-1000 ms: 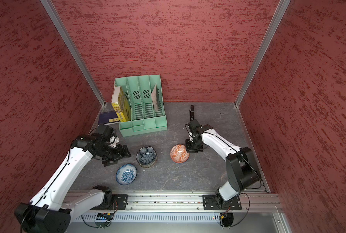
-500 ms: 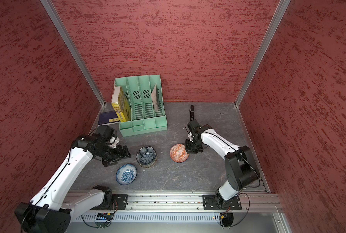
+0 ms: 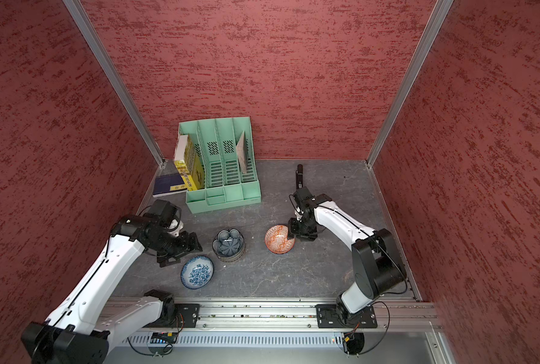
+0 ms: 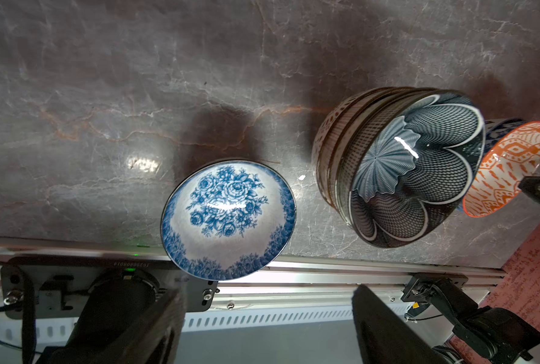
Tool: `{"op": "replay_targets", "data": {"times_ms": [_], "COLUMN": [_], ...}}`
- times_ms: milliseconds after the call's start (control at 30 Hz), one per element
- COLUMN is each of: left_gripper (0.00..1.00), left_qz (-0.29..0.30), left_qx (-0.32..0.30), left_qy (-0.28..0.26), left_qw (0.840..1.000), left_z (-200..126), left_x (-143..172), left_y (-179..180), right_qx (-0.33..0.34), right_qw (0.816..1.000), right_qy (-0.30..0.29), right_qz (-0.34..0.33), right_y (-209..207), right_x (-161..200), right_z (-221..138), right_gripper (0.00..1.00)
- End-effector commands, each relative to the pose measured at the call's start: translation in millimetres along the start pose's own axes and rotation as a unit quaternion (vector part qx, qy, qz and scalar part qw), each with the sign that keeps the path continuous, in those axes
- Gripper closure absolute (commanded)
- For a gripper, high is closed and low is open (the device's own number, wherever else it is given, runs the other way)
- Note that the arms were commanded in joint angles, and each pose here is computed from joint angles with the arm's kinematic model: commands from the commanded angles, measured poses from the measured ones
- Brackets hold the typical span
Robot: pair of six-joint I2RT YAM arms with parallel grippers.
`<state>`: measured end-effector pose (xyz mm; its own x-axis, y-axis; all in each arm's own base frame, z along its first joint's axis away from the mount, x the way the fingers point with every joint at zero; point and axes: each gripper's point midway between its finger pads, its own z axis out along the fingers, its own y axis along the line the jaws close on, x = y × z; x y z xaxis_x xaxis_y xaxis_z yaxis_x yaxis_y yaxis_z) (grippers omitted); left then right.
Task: Stack the bowls
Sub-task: Pick up the bowl from the center of the board.
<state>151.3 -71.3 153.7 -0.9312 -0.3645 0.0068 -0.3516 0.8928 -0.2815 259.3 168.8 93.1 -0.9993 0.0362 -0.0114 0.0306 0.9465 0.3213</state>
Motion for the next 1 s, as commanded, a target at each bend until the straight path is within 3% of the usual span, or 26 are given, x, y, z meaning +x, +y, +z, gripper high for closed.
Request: {"op": "replay_targets", "data": {"times_ms": [0,300,567,967], "left_gripper": [0.17,0.27,0.31,0.51], "left_qz": [-0.046,-0.112,-0.136,-0.184], "left_qx": [-0.034,-0.034,-0.115,-0.087], "left_qy": [0.005,0.019,-0.006,-0.020], "left_qw": [0.998,0.993,0.984,0.979], "left_z": [1.1,28.1,42.2,75.2], "left_x": [12.8,34.9,28.2,25.3], "left_y": [20.4,35.6,53.1,53.5], "right_qx": [-0.009,-0.065,-0.080,-0.109], "right_qw": [0.998,0.992,0.992,0.991], "right_qy": [-0.055,-0.103,-0.091,-0.073], "right_qz": [-0.005,-0.016,-0.029,-0.036], "right_y": [9.8,36.1,41.0,50.0], "right_x": [-12.8,-13.2,-4.9,4.4], "right_z": [-38.9,-84.2,-87.9,-84.7], "right_gripper": [0.40,0.42,0.44,0.48]}}
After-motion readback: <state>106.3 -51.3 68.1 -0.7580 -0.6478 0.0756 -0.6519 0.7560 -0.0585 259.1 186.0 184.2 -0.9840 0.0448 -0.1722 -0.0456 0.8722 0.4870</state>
